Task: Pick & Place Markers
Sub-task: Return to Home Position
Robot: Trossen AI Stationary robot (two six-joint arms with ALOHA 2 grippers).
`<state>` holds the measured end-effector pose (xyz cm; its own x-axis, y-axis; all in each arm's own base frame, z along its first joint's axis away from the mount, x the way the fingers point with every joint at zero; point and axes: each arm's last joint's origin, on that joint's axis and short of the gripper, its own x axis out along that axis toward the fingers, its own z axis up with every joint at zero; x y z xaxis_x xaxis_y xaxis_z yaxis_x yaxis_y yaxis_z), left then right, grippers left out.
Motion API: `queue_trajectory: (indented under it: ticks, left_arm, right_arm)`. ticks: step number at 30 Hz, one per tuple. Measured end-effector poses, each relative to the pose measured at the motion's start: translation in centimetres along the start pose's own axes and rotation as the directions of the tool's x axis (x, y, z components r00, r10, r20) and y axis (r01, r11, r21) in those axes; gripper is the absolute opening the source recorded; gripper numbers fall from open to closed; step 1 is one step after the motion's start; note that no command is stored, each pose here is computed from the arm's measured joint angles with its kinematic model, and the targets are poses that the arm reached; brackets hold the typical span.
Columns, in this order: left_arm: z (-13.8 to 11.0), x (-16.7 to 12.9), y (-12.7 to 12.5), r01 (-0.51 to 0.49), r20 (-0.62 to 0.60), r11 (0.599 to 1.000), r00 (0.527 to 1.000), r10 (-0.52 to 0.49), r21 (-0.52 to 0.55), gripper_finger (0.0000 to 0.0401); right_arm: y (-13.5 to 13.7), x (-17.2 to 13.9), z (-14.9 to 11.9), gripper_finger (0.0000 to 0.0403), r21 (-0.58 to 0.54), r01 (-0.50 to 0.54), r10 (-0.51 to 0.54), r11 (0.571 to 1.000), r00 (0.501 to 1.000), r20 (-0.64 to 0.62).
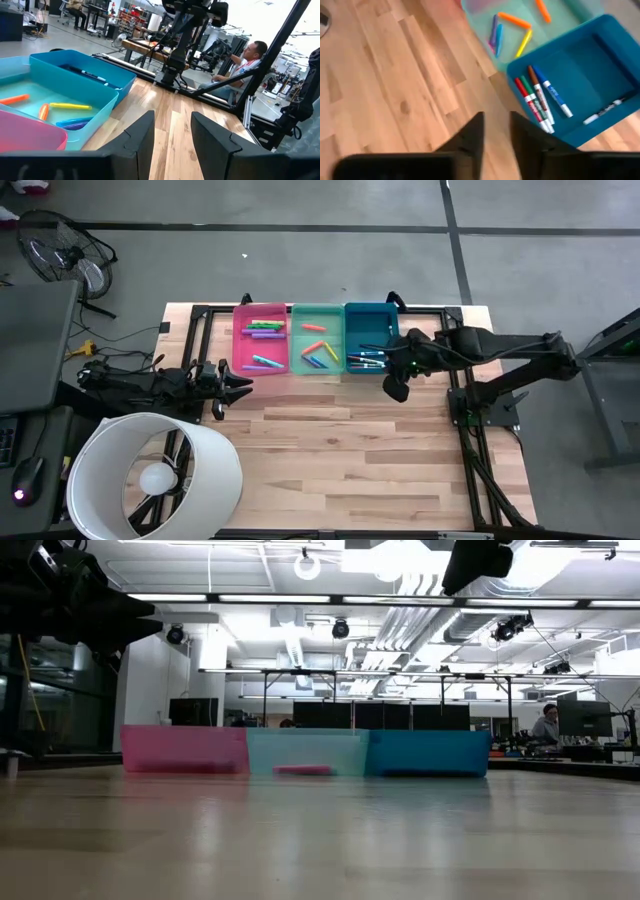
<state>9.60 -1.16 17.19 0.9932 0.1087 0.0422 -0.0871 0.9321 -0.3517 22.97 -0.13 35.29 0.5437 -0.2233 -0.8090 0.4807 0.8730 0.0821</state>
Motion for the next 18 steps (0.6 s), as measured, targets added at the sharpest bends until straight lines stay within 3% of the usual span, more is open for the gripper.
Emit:
queue_trajectory:
  ticks: [4,9,18]
  left_arm:
    - [0.0,0.0,0.0,0.0,0.0,1.0,1.0,0.0,0.0,0.0127]
    - [0.0,0.0,0.0,0.0,0.0,1.0,1.0,0.0,0.0,0.0127]
    - [0.0,0.0,0.0,0.0,0.0,1.0,1.0,0.0,0.0,0.0127]
  right_arm:
    - [-0.1,0.0,0.2,0.001,-0.028,0.026,-0.025,0.999,0.999,0.031]
    - [-0.7,1.9,-1.0,0.0008,-0.042,0.008,-0.004,0.999,0.996,0.084]
    - [-5.1,7.4,-7.5,0.0002,0.142,-0.202,0.161,0.969,0.953,0.258]
